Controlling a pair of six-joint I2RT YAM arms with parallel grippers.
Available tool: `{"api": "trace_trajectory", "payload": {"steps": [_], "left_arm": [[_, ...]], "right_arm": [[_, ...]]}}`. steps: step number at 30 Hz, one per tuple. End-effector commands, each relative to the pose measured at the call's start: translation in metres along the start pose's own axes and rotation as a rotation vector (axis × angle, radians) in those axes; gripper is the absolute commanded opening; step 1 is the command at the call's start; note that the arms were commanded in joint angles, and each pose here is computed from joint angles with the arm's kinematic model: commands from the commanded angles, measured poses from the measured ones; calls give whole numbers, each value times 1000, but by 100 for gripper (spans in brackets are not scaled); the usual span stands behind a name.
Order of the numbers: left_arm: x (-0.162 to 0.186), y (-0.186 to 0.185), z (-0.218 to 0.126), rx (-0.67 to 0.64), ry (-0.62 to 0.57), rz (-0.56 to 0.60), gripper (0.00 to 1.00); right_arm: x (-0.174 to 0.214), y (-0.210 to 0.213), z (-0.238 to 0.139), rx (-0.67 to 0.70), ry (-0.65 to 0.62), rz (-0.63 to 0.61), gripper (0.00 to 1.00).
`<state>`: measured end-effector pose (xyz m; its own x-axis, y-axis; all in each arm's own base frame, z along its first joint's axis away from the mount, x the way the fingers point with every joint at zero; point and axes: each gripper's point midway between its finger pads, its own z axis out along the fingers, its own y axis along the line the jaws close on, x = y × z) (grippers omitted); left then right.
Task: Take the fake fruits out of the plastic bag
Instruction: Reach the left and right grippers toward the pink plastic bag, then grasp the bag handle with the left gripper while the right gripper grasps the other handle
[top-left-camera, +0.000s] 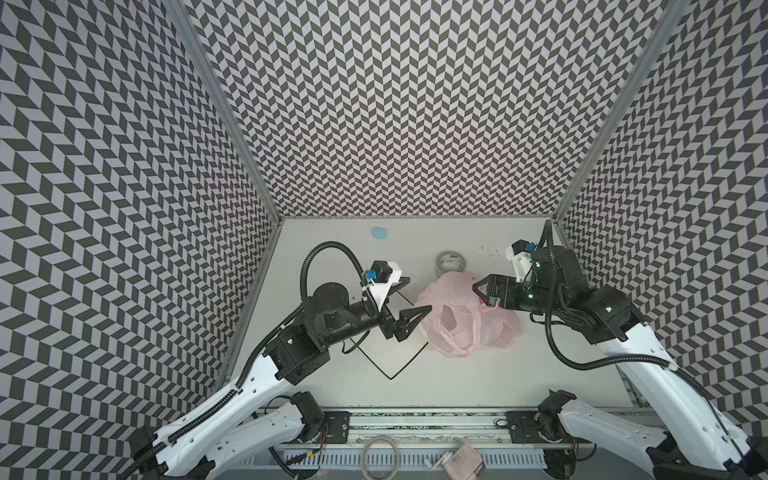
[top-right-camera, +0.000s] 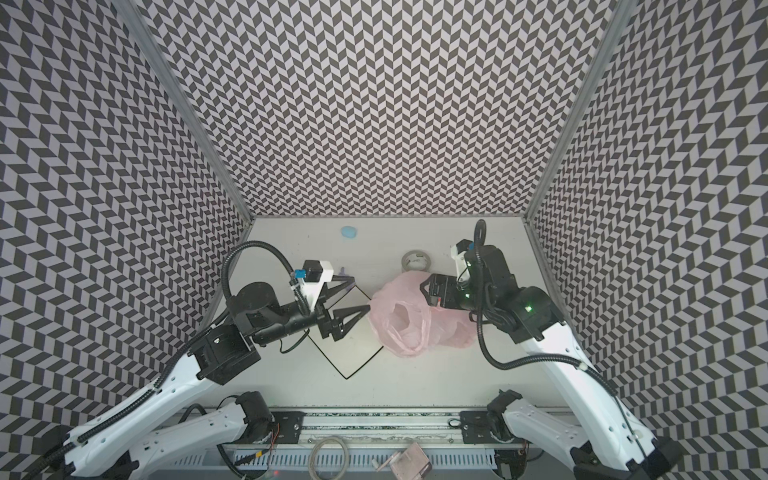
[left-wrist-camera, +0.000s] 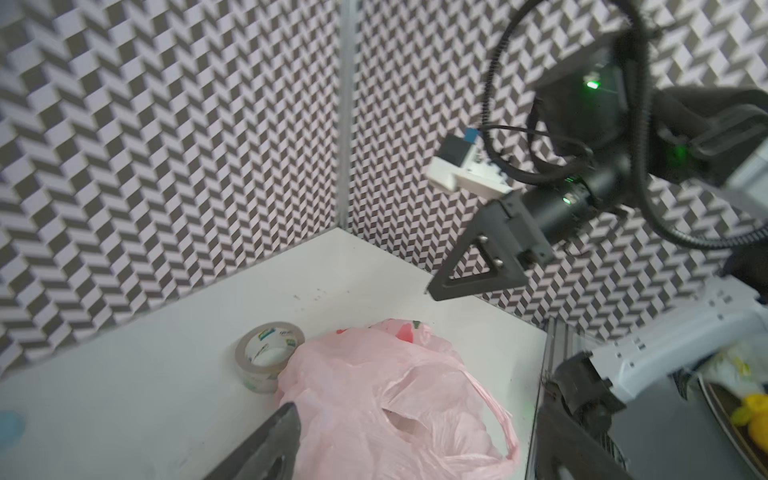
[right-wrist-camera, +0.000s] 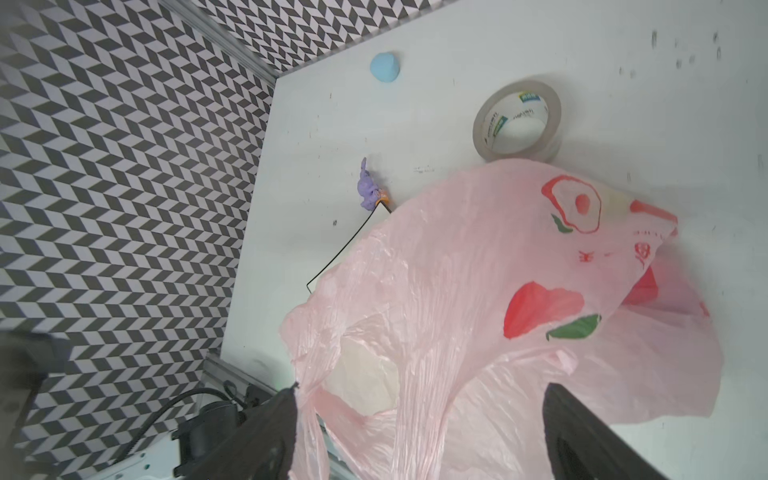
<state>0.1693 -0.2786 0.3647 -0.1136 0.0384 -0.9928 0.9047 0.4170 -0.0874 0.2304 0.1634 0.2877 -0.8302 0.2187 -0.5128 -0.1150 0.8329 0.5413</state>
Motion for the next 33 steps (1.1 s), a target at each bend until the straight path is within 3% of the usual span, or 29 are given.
{"api": "trace_trajectory", "payload": {"steps": [1, 5, 13, 23, 33], "left_arm": [[4, -27, 5, 100, 20, 306, 88], [15, -47, 14, 166, 42, 447, 88], [20, -62, 23, 217, 40, 616, 87], [35, -60, 32, 238, 127, 706, 86], [49, -52, 46, 227, 192, 830, 86]], "right_arm": [[24, 3, -6, -48, 80, 140, 82], [52, 4, 0, -111, 182, 158, 75], [78, 9, 23, -192, 306, 183, 55], [58, 28, 25, -272, 245, 188, 8], [29, 56, 14, -314, 224, 195, 1]]}}
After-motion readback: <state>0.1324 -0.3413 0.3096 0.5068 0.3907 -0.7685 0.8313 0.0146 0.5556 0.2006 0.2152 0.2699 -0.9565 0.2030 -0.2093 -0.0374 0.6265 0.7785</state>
